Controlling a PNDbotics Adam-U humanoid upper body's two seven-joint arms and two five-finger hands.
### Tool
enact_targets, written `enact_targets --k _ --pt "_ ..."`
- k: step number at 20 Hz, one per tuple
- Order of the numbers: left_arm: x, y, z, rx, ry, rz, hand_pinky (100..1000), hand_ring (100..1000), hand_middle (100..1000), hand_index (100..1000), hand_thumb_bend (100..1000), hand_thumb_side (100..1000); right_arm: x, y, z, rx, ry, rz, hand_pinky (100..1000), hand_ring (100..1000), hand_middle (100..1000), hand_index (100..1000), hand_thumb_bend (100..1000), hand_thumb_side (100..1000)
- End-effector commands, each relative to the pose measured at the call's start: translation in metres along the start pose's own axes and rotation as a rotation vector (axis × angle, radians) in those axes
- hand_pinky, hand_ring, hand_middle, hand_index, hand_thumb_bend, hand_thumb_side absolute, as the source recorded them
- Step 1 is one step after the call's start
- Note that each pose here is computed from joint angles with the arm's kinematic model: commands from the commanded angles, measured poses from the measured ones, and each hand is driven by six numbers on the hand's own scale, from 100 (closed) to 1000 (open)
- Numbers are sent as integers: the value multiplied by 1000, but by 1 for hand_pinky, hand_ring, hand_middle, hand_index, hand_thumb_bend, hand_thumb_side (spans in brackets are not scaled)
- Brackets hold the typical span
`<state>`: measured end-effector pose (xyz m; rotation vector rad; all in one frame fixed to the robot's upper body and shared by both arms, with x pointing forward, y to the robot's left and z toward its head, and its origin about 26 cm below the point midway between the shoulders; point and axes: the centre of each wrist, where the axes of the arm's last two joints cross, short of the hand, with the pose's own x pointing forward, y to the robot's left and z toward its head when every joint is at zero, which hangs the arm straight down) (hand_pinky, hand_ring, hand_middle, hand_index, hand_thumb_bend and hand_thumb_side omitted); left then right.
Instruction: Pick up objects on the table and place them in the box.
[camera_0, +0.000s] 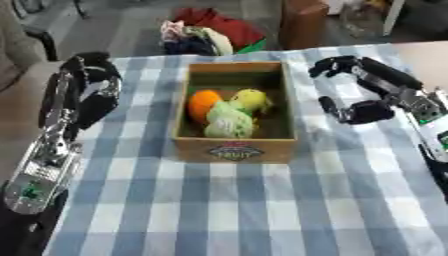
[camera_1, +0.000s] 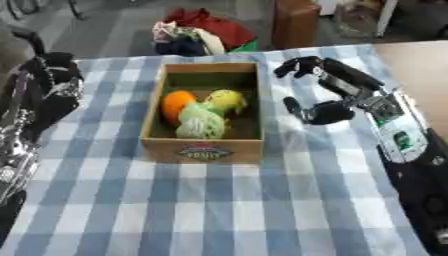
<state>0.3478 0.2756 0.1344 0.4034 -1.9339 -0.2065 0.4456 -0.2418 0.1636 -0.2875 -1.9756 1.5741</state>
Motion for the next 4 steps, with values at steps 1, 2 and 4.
enact_targets --k 1,2,4 --pt "-3 5 3 18 21 7 793 613 605 732 100 159 2 -19 4 -40 -3 35 805 938 765 886 100 199" --pt "-8 3 6 18 39 10 793 612 605 732 100 161 2 -20 4 -44 -2 33 805 938 765 887 100 199" --pt "-15 2 11 18 63 13 793 612 604 732 100 163 2 -20 4 -48 -3 32 805 938 765 886 100 199"
